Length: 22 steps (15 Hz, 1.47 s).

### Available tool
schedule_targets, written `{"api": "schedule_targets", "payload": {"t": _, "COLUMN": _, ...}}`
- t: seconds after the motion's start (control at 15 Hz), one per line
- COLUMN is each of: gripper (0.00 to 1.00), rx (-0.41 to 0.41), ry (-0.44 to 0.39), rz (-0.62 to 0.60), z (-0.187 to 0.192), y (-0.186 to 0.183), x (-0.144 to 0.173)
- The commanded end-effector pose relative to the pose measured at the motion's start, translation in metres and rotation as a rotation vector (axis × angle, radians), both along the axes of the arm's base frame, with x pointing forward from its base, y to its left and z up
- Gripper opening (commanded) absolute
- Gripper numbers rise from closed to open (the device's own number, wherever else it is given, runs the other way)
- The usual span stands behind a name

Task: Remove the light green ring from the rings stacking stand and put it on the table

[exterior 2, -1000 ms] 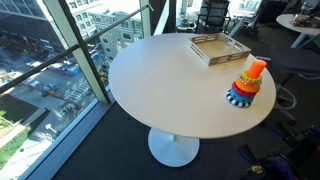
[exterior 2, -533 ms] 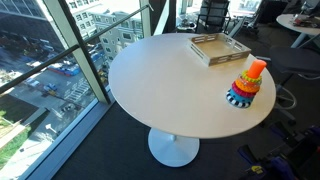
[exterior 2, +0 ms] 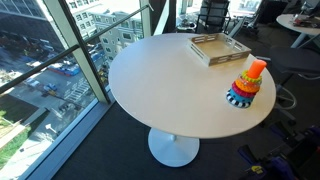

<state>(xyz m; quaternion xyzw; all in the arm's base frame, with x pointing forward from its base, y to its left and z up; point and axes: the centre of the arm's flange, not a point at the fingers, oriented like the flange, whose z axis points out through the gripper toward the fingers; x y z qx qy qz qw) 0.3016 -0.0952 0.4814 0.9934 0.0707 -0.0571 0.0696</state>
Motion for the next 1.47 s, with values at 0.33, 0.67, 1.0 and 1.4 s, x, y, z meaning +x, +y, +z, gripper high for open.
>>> {"api": "schedule_targets", "payload": {"t": 0.33, "gripper": 1.0, "rx": 0.123, "ry": -0.017, "rz": 0.021, "z": 0.019, "y": 0.018, "x": 0.051}}
{"api": "schedule_targets", "payload": {"t": 0.67, "gripper": 1.0, "rx": 0.126, "ry": -0.005, "rz": 0.008, "z": 0.007, "y": 0.033, "x": 0.079}}
{"api": "schedule_targets", "payload": {"t": 1.0, "gripper": 1.0, "rx": 0.076, "ry": -0.004, "rz": 0.025, "z": -0.014, "y": 0.059, "x": 0.098}}
{"api": "schedule_targets", "payload": {"t": 1.4, "gripper": 1.0, "rx": 0.074, "ry": 0.023, "rz": 0.058, "z": -0.031, "y": 0.068, "x": 0.093}}
